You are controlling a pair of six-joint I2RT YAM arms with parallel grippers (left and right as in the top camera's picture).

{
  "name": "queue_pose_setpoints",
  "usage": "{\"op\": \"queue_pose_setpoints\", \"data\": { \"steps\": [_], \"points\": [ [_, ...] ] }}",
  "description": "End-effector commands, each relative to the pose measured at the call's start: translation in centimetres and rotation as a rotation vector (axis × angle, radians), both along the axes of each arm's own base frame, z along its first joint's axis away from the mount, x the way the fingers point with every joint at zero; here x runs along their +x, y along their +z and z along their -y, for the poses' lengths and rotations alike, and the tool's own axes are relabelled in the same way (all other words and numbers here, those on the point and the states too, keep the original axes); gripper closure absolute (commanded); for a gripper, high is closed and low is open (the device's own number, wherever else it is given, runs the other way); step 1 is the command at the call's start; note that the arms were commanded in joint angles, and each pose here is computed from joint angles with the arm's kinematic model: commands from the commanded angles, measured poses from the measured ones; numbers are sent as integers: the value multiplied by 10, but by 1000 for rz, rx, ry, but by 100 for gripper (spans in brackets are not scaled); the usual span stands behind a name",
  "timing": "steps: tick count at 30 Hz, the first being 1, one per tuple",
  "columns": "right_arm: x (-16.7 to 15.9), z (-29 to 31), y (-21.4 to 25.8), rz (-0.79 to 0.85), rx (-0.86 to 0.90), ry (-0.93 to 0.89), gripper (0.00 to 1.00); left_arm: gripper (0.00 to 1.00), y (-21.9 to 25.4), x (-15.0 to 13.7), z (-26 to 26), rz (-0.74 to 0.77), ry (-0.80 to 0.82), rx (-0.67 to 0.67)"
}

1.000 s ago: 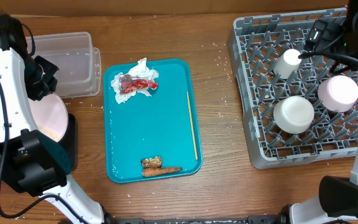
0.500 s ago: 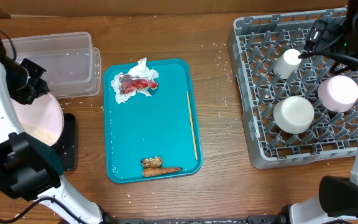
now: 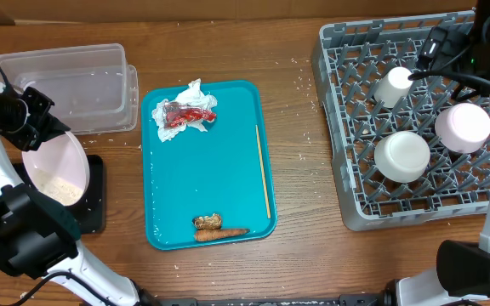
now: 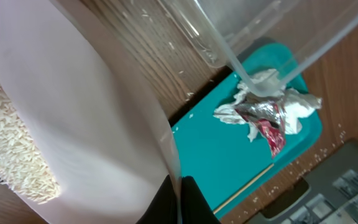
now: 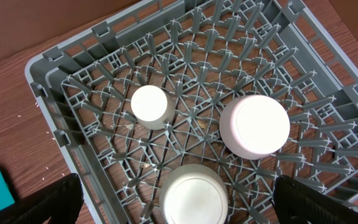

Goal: Sort waste into correct bins and load items into the dishwasher
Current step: 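Tilt the plate with the left gripper to pour rice onto the black tray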

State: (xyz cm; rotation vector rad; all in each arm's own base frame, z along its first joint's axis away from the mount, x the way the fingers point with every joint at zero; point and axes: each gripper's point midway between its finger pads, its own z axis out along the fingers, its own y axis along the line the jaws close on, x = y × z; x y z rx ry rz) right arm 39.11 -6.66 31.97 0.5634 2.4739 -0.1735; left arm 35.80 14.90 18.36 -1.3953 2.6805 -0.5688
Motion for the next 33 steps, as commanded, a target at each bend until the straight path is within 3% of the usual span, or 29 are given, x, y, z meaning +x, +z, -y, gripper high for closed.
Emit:
{"op": "queue_pose_setpoints", "data": {
  "steps": [1, 11, 33],
  "points": [
    [1, 1, 1, 7, -2, -10, 0, 96, 20, 2, -3, 99, -39, -7],
    [1, 1, 1, 6, -2, -10, 0, 96, 28, 10, 5, 213, -178, -32],
    [1, 1, 1, 7, -2, -10, 0, 96, 45, -7, -11, 318, -122, -166]
  ]
}}
